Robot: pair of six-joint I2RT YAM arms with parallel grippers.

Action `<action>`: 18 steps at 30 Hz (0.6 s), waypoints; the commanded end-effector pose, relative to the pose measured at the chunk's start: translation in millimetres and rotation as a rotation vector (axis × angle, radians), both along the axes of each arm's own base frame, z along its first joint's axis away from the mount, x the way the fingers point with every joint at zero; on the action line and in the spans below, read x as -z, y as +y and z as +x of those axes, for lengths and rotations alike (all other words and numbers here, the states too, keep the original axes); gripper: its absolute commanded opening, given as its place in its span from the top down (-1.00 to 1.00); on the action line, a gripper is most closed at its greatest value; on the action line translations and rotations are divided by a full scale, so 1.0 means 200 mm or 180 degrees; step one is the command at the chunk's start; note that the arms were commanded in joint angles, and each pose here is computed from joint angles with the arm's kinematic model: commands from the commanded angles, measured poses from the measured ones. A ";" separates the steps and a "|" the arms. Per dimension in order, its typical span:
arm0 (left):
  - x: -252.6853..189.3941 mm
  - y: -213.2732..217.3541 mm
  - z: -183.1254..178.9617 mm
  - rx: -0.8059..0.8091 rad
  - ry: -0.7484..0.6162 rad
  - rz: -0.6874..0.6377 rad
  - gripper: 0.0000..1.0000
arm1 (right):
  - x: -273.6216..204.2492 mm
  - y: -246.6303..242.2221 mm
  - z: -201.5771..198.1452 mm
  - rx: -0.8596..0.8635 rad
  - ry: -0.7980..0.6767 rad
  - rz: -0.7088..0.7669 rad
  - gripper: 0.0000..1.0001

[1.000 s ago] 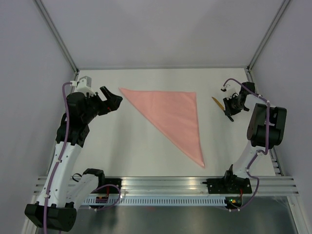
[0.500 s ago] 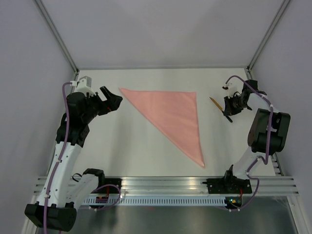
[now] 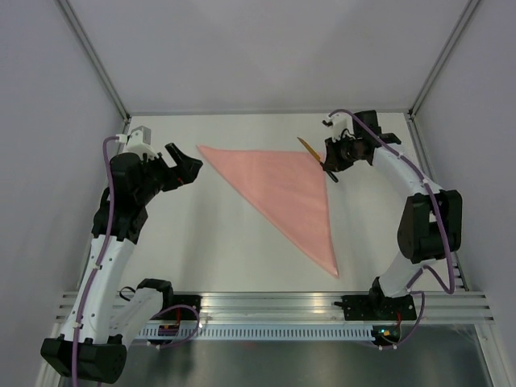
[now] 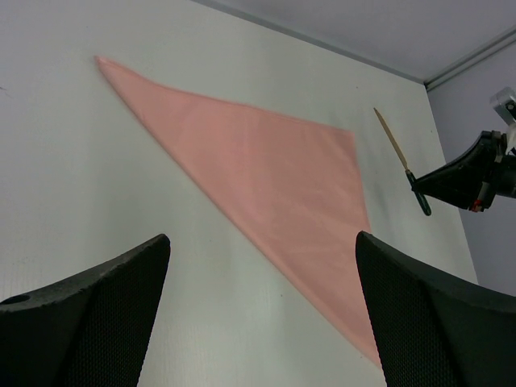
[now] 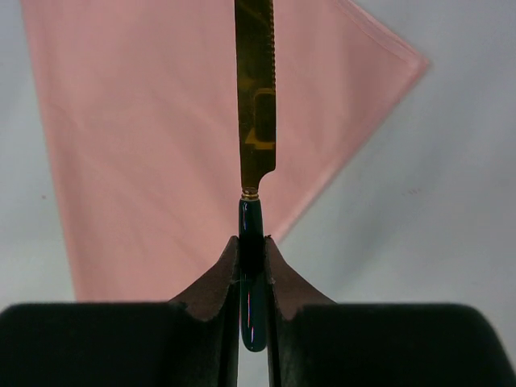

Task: Fold the napkin, place the utensils inside, and roll it up
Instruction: Place the utensil onto the napkin

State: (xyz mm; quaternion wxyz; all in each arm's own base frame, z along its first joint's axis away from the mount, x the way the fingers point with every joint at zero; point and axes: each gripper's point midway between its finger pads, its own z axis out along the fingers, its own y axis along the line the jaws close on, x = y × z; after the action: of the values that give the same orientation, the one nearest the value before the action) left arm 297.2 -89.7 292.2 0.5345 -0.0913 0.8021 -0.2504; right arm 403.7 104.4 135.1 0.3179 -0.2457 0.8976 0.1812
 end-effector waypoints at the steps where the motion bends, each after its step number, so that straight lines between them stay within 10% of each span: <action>1: -0.12 0.00 -0.03 0.0010 -0.0145 -0.0048 -0.99 | -0.06 0.22 0.05 0.0133 0.0055 0.0224 0.99; 18: -0.12 0.01 -0.03 -0.0044 -0.0102 -0.0067 -0.99 | 0.30 1.02 -0.26 -0.0388 0.0164 0.0195 0.99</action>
State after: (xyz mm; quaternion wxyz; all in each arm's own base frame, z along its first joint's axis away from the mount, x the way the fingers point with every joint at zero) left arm 291.4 -87.7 299.5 0.5388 -0.0930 0.7995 -0.2485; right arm 340.1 296.1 78.4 0.2635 -0.3171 0.8787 0.2405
